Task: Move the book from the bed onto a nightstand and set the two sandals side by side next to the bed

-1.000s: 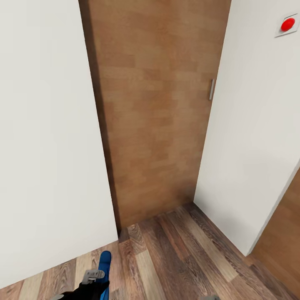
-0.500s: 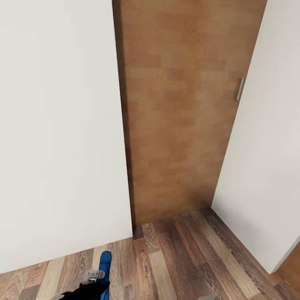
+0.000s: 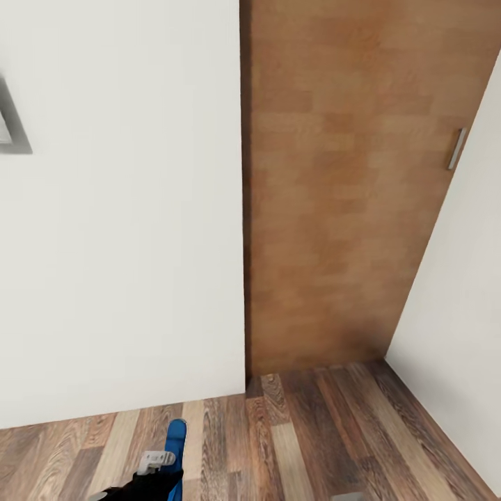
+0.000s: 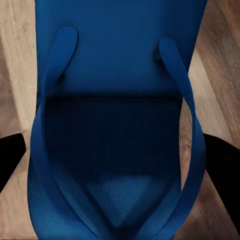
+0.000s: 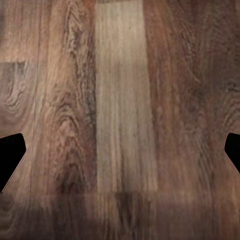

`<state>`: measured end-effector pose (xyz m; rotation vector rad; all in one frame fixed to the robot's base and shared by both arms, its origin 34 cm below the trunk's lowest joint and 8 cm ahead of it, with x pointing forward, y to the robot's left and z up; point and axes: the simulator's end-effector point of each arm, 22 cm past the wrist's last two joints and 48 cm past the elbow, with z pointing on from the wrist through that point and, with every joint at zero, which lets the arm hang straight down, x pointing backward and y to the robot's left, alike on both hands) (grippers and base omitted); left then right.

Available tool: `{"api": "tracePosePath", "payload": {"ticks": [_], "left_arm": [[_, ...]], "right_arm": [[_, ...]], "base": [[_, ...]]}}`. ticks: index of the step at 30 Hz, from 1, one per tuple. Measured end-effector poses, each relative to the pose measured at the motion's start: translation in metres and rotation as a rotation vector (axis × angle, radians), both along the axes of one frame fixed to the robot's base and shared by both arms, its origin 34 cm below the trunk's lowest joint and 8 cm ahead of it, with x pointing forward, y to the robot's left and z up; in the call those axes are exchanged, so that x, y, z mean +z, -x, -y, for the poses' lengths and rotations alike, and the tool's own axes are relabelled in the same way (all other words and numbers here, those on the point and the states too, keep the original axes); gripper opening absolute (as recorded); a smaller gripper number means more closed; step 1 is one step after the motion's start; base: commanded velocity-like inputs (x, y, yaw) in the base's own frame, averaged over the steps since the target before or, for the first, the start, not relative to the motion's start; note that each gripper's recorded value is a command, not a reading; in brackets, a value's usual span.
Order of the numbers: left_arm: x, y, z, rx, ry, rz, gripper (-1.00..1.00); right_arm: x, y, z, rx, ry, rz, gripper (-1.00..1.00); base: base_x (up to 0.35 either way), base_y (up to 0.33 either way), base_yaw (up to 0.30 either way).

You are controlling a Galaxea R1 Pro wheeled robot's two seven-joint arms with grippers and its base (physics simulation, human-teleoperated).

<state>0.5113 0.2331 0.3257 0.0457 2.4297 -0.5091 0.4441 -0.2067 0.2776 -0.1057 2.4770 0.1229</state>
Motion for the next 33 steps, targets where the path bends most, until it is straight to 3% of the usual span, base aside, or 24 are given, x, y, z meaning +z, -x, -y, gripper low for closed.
{"api": "tracePosePath", "payload": {"ticks": [12, 33], "left_arm": [[0.018, -0.004, 0.0, 0.002, 0.001, 0.0, -1.0], [0.018, -0.004, 0.0, 0.001, 0.001, 0.0, -1.0]], "right_arm": [[0.018, -0.004, -0.001, 0.0, -0.001, 0.0, 1.0], [0.018, -0.004, -0.001, 0.0, -0.001, 0.0, 1.0]], "base": [[0.0, 0.0, 0.29], [0.0, 0.0, 0.29]]}}
